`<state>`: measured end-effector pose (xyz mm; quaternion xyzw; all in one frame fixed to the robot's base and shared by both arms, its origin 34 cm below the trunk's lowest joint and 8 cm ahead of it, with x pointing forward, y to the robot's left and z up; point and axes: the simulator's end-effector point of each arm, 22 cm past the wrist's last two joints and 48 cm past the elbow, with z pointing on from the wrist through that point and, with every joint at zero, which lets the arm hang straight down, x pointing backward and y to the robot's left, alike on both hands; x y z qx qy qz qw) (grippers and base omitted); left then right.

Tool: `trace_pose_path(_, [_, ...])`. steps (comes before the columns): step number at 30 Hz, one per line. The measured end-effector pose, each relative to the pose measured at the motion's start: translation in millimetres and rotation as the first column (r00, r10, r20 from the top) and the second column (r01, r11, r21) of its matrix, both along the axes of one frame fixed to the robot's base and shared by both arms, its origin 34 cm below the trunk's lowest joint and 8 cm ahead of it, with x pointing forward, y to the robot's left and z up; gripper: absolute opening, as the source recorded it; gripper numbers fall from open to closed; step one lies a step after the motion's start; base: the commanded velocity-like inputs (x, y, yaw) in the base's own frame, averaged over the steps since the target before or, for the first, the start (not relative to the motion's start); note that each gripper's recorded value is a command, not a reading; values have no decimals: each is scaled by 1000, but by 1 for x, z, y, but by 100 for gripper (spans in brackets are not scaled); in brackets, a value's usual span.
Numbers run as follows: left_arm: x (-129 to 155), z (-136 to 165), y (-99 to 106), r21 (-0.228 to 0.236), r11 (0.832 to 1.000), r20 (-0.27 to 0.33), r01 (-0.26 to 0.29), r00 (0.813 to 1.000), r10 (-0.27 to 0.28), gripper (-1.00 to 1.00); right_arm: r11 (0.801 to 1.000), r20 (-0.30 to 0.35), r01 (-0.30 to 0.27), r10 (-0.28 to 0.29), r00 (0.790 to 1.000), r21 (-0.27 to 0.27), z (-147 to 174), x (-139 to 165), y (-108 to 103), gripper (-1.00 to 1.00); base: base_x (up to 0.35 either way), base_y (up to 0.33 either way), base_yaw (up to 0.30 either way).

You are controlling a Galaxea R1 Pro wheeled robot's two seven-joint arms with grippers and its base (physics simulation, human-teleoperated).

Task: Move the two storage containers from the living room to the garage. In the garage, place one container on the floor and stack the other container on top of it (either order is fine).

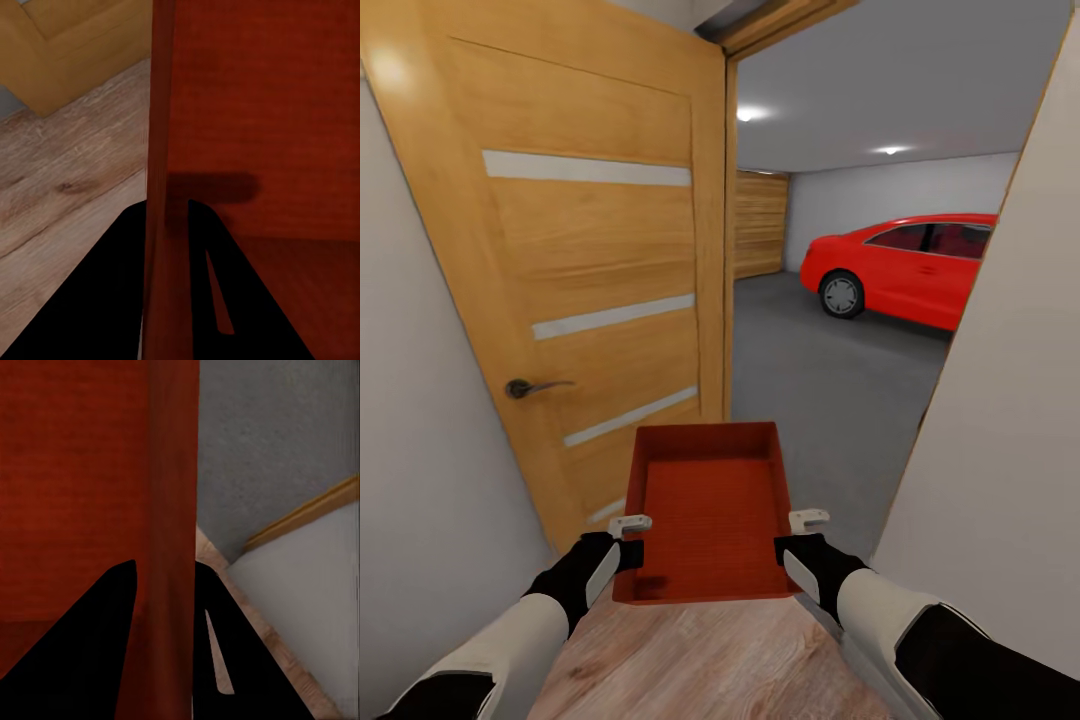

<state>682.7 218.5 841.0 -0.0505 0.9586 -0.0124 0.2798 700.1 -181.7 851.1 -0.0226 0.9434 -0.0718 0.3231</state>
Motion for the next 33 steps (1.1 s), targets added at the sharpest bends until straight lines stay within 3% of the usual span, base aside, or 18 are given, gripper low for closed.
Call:
trace_pose_path(9, [0, 1, -2, 5, 1000, 0, 5, 1000, -5, -100, 1000, 0, -1, 1, 1000, 1, 0, 0, -2, -100, 19, 27, -198])
trace_pose_path(22, [0, 0, 0, 1, 1000, 0, 1, 1000, -1, -100, 1000, 0, 0, 0, 1000, 1, 0, 0, 0, -100, 172, 262, -8])
trace_pose_path(33, [0, 0, 0, 1, 1000, 1, 2, 1000, -2, -100, 1000, 0, 0, 0, 1000, 0, 0, 0, 0, -100, 167, 205, -210])
